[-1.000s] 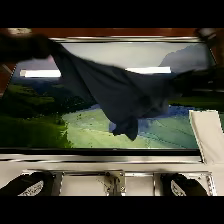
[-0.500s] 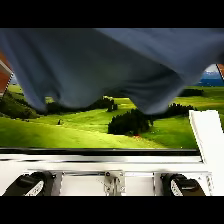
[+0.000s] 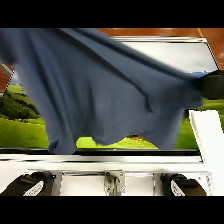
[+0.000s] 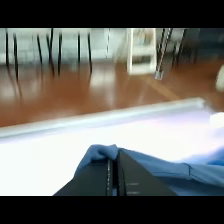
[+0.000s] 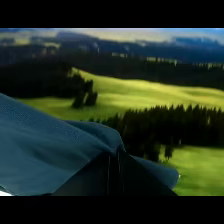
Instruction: Fold the shirts.
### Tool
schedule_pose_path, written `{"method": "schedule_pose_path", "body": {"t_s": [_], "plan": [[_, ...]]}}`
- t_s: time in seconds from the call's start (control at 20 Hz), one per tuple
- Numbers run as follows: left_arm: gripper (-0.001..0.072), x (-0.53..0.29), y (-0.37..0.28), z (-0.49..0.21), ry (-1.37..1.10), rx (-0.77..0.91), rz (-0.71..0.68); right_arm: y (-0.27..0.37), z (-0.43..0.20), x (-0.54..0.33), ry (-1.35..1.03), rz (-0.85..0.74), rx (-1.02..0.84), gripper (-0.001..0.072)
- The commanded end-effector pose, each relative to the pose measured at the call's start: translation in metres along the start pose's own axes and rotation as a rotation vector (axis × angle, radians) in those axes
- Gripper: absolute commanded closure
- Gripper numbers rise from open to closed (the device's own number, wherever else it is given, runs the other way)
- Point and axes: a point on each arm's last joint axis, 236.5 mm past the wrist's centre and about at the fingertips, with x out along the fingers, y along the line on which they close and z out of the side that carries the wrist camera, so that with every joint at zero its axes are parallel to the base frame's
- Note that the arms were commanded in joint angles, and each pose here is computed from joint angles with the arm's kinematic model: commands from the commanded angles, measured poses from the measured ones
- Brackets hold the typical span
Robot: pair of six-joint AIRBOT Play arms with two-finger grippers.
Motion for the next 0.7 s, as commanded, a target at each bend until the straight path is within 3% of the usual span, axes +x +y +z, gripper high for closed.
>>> {"method": "schedule_pose_path", "body": {"t_s": [0.0, 0.3, 0.6, 0.65], "plan": [[0.0667, 0.074, 0.028, -0.090, 0.264, -0.020, 0.025, -0.033, -0.031, 0.089, 0.238, -0.029, 0.082, 0.0647], [0.0666, 0.183, 0.069, -0.274, 0.638, -0.193, 0.066, -0.084, -0.027, 0.242, 0.274, -0.072, 0.176, 0.0647], [0.0663, 0.180, 0.052, -0.428, 1.053, -0.417, 0.046, -0.077, -0.056, 0.331, 0.350, -0.001, 0.322, 0.0647], [0.0617, 0.173, 0.050, -0.444, 1.115, -0.455, 0.059, -0.071, -0.062, 0.340, 0.371, 0.015, 0.330, 0.0647]]}}
